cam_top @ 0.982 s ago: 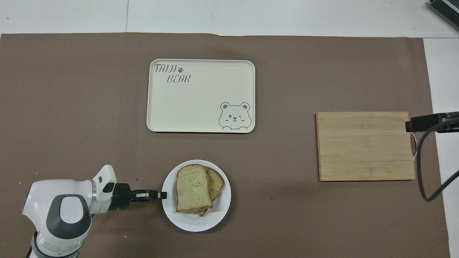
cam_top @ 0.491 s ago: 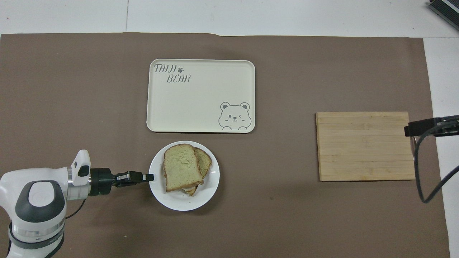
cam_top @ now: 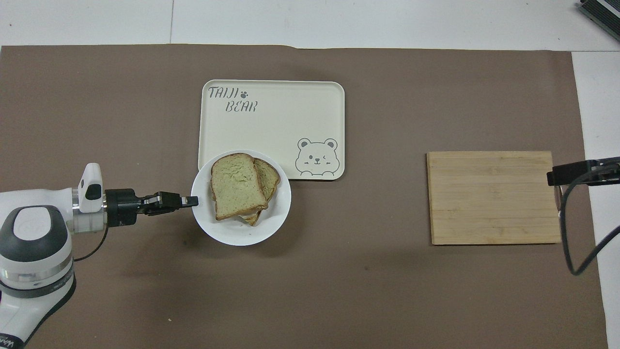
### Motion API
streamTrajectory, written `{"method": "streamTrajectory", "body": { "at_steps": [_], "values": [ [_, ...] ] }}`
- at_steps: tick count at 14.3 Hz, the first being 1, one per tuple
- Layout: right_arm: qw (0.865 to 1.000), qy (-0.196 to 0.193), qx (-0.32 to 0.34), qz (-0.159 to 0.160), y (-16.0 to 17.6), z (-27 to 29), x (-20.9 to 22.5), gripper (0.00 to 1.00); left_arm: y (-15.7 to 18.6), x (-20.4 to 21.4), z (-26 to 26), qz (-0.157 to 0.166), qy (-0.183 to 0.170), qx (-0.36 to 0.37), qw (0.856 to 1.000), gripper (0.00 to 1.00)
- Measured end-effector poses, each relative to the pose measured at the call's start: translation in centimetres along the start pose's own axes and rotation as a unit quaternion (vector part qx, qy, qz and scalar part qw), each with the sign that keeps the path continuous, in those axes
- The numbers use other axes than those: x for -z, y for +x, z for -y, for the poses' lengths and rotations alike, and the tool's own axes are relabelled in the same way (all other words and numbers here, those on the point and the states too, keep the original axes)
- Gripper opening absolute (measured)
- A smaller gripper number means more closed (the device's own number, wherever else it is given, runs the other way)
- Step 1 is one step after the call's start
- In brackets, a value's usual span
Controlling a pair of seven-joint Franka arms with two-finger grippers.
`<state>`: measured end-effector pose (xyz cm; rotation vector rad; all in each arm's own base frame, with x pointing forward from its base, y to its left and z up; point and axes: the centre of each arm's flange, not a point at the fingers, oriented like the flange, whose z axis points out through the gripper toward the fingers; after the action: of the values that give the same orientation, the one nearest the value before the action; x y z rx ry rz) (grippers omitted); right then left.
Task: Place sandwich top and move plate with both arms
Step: 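Push the white plate with the left gripper onto the bear tray, then release the plate and pull the left gripper back from the tray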
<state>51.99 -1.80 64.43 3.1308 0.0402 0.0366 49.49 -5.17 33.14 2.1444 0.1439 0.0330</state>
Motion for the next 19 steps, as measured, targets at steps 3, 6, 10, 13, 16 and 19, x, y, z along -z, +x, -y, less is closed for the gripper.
{"method": "streamTrajectory", "body": {
  "at_steps": [3, 6, 10, 13, 16, 19],
  "values": [
    [1.0, 0.0, 0.0, 0.0, 0.0, 0.0, 0.0, 1.0, 3.6, 0.1, -1.0, -0.025, 0.014, -0.021, 0.999, 0.05],
    [1.0, 0.0, 0.0, 0.0, 0.0, 0.0, 0.0, 1.0, 6.4, -1.9, -2.6, -0.055, 0.046, -0.047, 0.996, 0.05],
    [1.0, 0.0, 0.0, 0.0, 0.0, 0.0, 0.0, 1.0, 8.8, -5.6, -5.1, -0.07, 0.074, -0.055, 0.993, 0.05],
    [1.0, 0.0, 0.0, 0.0, 0.0, 0.0, 0.0, 1.0, 11.0, -8.4, -6.6, -0.063, 0.106, -0.042, 0.991, 0.05],
    [1.0, 0.0, 0.0, 0.0, 0.0, 0.0, 0.0, 1.0, 12.3, -10.6, -6.9, -0.063, 0.109, -0.046, 0.991, 0.05],
    [1.0, 0.0, 0.0, 0.0, 0.0, 0.0, 0.0, 1.0, 12.0, -11.8, -7.2, -0.058, 0.111, -0.048, 0.991, 0.05]
  ]
}}
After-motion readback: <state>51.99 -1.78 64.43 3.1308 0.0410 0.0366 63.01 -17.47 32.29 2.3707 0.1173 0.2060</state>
